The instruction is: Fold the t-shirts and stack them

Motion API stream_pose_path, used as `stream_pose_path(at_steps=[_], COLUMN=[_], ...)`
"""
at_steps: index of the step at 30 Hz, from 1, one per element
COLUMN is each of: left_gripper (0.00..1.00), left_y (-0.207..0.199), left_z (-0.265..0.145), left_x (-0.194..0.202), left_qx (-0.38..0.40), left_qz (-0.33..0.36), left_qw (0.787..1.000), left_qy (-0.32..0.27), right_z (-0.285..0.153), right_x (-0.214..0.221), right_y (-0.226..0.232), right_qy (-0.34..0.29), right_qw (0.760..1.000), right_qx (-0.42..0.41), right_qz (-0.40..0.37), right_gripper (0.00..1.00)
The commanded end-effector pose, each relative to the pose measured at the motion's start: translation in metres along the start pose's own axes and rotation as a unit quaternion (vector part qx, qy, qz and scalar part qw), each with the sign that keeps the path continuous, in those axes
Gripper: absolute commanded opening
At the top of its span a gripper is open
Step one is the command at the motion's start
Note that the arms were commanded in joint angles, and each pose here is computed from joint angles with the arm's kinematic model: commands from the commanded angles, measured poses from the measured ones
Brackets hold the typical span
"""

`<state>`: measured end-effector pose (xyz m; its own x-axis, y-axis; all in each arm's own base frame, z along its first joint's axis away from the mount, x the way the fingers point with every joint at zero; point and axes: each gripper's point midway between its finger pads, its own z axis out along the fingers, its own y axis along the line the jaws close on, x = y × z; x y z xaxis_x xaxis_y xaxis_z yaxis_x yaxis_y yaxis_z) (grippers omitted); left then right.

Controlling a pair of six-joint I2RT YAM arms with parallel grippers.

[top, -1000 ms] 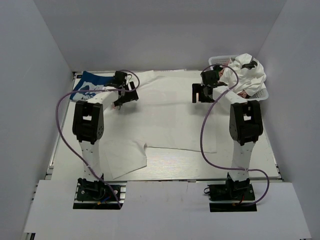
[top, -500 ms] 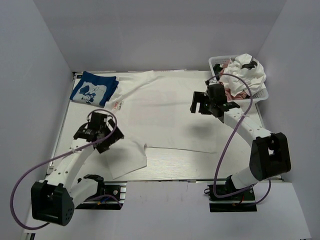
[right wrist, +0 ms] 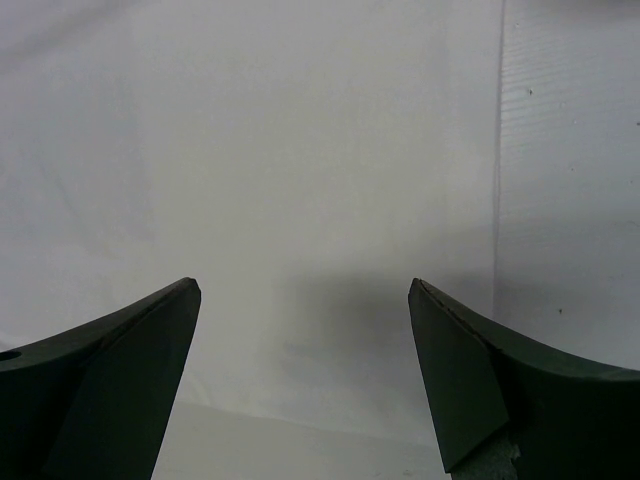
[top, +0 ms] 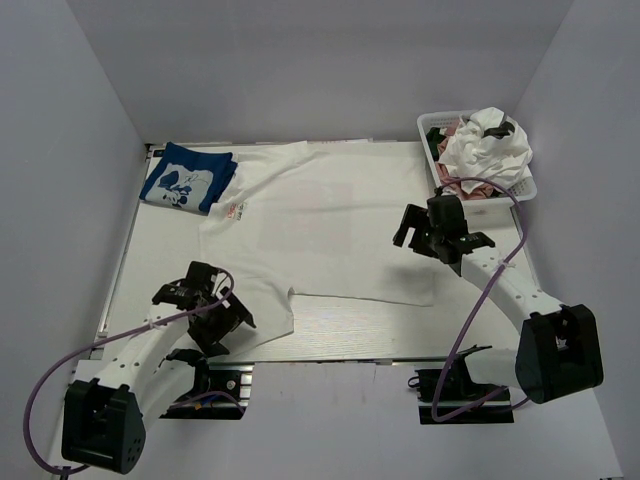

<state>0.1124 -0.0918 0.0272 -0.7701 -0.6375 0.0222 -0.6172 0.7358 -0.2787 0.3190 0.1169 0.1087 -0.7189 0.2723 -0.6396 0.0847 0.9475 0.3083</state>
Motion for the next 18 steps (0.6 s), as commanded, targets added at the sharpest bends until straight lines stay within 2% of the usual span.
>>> stream_pose_path(at_steps=[1,5,7,10,13,16,18], left_gripper=[0.97,0.94,0.9,0.9,0.83,0.71,0.62], left_y=[0.011,0.014,0.018,0.027,0.03,0.029,0.022], left_z=[-0.004,-0.004,0.0,0.004,0.013,0.016,0.012], left_x=[0.011,0.007,0.009,0.011,0.004,-0.024,-0.036], left_qx=[-0.025,-0.043,-0.064,-0.099,-0.122,-0.144,-0.148], left_qz=[-0.041,-0.057,-0.066,-0.081,-0.098,-0.1,-0.098], left_qw=[0.999,0.997,0.996,0.991,0.987,0.984,0.982], left_qy=[0.015,0.006,0.019,0.027,0.018,-0.039,-0.057], right_z=[-0.002,0.001,0.002,0.003,0.004,0.003,0.002], right_x=[0.001,0.01,0.013,0.016,0.02,0.025,0.03], right_y=[-0.005,-0.007,-0.008,-0.011,-0.014,-0.017,-0.019], right_qy=[-0.005,0.01,0.015,0.021,0.025,0.028,0.036], right_qw=[1.0,1.0,1.0,0.999,0.999,0.999,0.999], right_qx=[0.011,0.01,0.012,0.018,0.022,0.023,0.026], right_qz=[0.018,0.018,0.018,0.021,0.022,0.024,0.022], right_gripper=[0.9,0.9,0.9,0.9,0.9,0.9,0.9])
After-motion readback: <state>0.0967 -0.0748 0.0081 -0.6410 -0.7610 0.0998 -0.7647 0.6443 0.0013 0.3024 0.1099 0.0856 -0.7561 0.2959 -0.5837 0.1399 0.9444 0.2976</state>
